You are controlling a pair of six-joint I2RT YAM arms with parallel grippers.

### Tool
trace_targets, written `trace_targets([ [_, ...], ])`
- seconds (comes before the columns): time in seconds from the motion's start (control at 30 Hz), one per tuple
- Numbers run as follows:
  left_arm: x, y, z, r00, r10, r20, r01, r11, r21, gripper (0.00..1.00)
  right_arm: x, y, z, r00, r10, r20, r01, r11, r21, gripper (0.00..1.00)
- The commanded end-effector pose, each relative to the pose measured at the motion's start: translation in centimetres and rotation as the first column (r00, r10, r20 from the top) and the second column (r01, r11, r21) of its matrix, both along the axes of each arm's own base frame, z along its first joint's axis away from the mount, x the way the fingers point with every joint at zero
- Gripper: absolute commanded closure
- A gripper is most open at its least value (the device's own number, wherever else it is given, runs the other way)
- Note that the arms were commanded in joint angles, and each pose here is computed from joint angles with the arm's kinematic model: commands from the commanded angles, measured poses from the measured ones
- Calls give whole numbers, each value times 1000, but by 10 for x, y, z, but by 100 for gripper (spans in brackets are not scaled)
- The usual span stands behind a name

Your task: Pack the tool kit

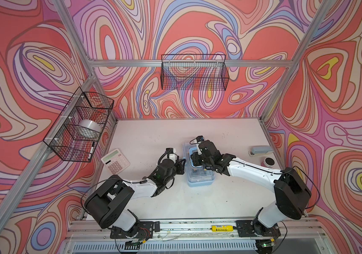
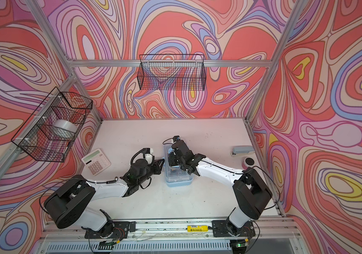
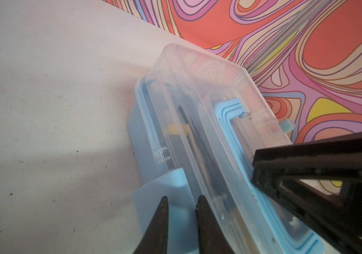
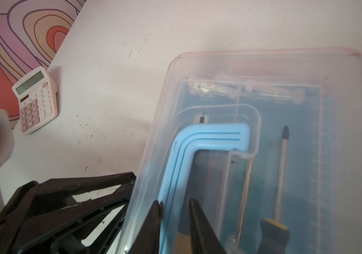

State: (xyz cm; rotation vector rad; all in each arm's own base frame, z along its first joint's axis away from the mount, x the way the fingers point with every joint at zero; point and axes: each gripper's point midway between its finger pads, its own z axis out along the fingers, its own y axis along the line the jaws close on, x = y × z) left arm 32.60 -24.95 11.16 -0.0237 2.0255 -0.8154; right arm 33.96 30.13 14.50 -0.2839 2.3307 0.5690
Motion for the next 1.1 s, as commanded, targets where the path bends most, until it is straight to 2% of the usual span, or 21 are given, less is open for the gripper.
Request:
trace_targets([
  [0.0,-1,-10,5,999,-35,10,35,999,-41,76,-8,-10,-26,998,-11,-69,7,998,-55,75],
  [0.6,-4,-13,-9,999,-46,2,46,994,-100,78,-14,-2,-14,996,23,-85,-22,1000,6,76],
  [0.77,-5,-11,-9,999,-41,-1,41,994,-98,77,-6,-26,28,997,-72,-4,72,997,28,75],
  [0.87,-6,-11,-8,999,-40,0,39,994,-102,76,0,-53,52,989,-148,20,147,988,51,69],
  [1.07,-7,-6,-11,1000,-10,-10,8,991,-134,76,10,-103,51,953,-303,-12,303,952,48,65],
])
